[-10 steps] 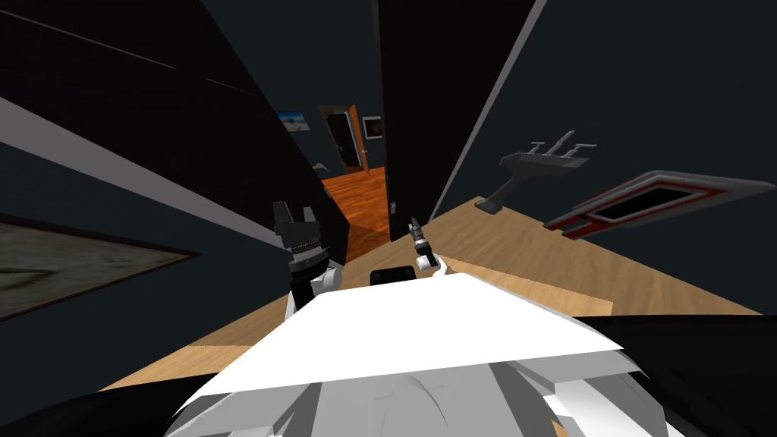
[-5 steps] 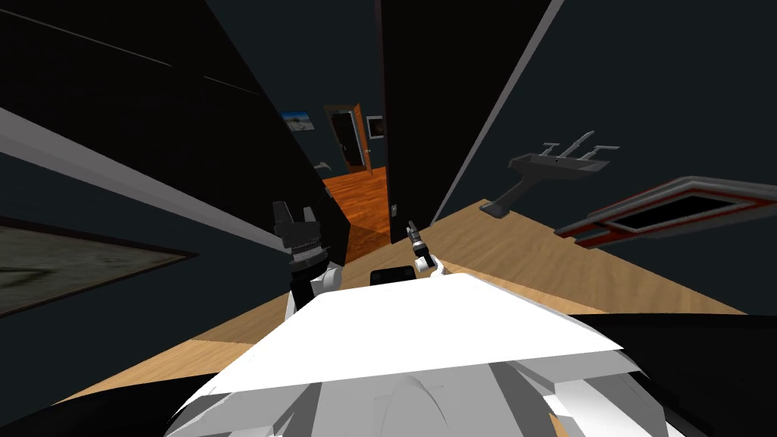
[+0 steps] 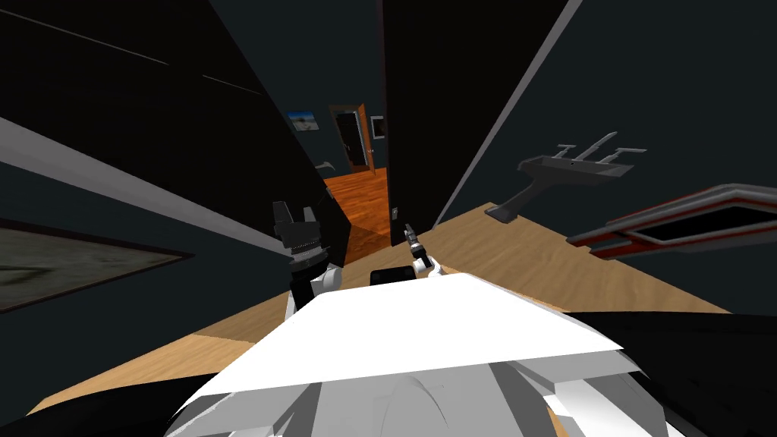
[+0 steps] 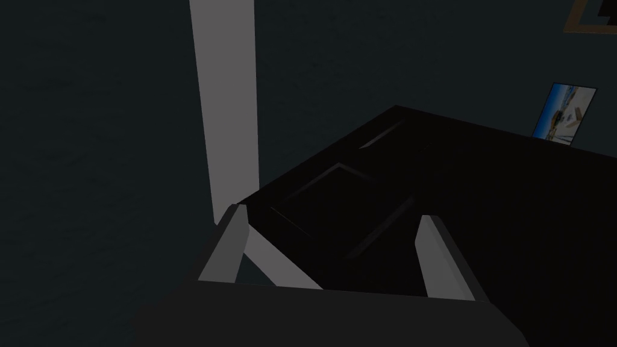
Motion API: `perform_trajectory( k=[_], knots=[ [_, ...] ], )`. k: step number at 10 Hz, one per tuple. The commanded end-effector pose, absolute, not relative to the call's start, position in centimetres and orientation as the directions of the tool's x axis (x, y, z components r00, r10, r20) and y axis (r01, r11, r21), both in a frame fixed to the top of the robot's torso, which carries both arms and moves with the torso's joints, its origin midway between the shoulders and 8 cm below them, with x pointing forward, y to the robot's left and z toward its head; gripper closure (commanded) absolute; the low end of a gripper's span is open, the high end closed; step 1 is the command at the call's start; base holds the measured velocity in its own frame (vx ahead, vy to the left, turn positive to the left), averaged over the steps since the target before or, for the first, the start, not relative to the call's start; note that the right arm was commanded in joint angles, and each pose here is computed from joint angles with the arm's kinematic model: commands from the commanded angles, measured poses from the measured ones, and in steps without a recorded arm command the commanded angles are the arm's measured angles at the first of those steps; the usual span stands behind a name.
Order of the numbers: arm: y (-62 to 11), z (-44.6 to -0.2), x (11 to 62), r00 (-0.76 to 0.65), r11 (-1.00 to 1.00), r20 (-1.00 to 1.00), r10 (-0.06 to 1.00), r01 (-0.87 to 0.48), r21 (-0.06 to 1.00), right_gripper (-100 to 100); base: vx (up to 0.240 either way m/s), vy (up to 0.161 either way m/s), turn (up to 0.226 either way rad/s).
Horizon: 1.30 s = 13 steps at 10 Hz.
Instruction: Push the door open
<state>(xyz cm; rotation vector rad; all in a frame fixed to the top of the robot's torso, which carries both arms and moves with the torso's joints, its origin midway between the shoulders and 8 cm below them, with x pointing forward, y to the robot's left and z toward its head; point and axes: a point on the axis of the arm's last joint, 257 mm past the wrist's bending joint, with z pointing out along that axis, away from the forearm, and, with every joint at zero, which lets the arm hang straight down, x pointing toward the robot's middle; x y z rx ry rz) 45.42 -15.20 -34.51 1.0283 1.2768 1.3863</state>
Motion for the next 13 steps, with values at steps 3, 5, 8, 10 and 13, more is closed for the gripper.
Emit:
perform_trajectory(
  k=[3, 5, 8, 10, 13],
  knots=[
    [-14.4, -36.0, 45.1, -0.205, 0.003, -0.017, 0.979, -0.070, 0.998, -100, 0.097, -0.064, 0.046],
    [-13.6, -37.2, 44.9, -0.218, 0.003, -0.012, 0.976, -0.045, 0.999, -100, 0.062, -0.033, 0.050],
    [-12.8, -38.3, 44.6, -0.231, 0.002, -0.006, 0.973, -0.020, 1.000, -100, 0.110, -0.063, 0.056],
    [-12.1, -39.1, 44.4, -0.240, 0.000, -0.001, 0.971, -0.002, 1.000, -100, 0.079, -0.059, 0.043],
    [-13.7, -39.1, 44.6, -0.233, 0.025, -0.026, 0.972, -0.007, 1.000, -100, 0.105, 0.006, 0.022]
  ],
)
